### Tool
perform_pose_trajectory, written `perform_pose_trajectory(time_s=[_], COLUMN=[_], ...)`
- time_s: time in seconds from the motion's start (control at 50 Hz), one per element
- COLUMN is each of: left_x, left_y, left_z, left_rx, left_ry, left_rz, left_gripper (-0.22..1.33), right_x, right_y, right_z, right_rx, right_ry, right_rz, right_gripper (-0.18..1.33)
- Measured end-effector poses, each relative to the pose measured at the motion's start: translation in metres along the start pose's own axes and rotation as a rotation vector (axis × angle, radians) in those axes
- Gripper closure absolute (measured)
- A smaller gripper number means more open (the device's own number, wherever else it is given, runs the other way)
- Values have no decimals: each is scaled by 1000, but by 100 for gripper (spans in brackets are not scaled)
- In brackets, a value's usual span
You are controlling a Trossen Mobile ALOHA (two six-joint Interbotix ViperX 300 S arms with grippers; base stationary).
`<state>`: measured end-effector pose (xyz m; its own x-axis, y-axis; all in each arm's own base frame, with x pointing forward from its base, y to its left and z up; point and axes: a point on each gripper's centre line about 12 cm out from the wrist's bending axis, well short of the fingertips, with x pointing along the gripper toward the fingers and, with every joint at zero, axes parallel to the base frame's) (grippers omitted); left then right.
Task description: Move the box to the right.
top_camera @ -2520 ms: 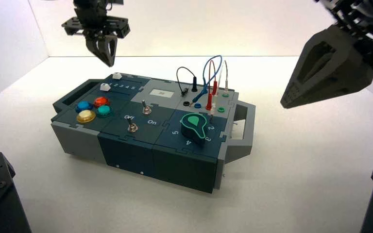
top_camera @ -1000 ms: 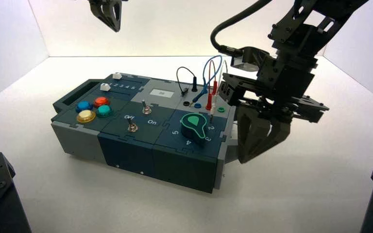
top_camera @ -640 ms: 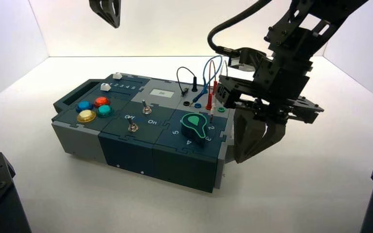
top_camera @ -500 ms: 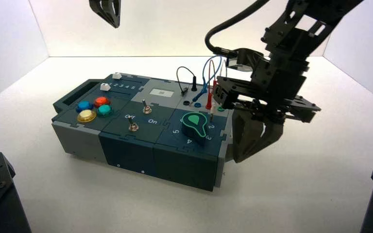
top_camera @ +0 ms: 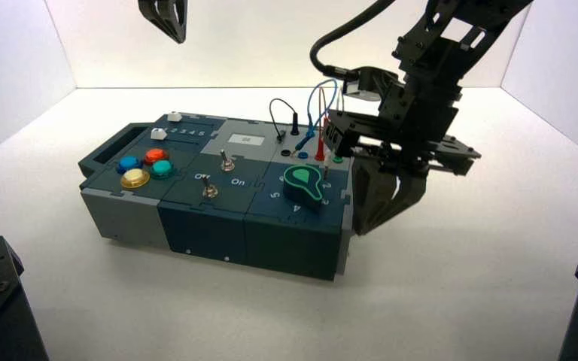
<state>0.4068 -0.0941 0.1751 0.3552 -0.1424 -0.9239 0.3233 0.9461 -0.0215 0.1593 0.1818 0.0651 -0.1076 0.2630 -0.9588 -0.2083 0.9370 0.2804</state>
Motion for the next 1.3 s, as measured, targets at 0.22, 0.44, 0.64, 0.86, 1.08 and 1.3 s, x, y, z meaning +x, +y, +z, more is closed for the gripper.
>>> perform_pose_trajectory(time_s=[0.22,0.44,0.64,0.86,1.08,1.3], left_x=[1,2,6,4,3,1], left_y=[0,3,11,20,32,33], left_z=[0,0,4,4,2,1], left_rx=[0,-7,-20,-38,-65,-66], left_ry=[2,4,3,7,10,14], left_rz=[0,2,8,15,25,27], left_gripper=[128,128,128,128,128,128], right_x=[-3,0,1,-3,-26,-62], right_y=[-17,-18,-17,-9,-3,11], right_z=[15,19,28,30,15,17], right_rx=[38,35,26,17,18,-24], right_ry=[-35,-27,-38,-52,-103,-200], right_rz=[-21,-32,-36,-20,33,96], right_gripper=[129,129,129,129,129,129])
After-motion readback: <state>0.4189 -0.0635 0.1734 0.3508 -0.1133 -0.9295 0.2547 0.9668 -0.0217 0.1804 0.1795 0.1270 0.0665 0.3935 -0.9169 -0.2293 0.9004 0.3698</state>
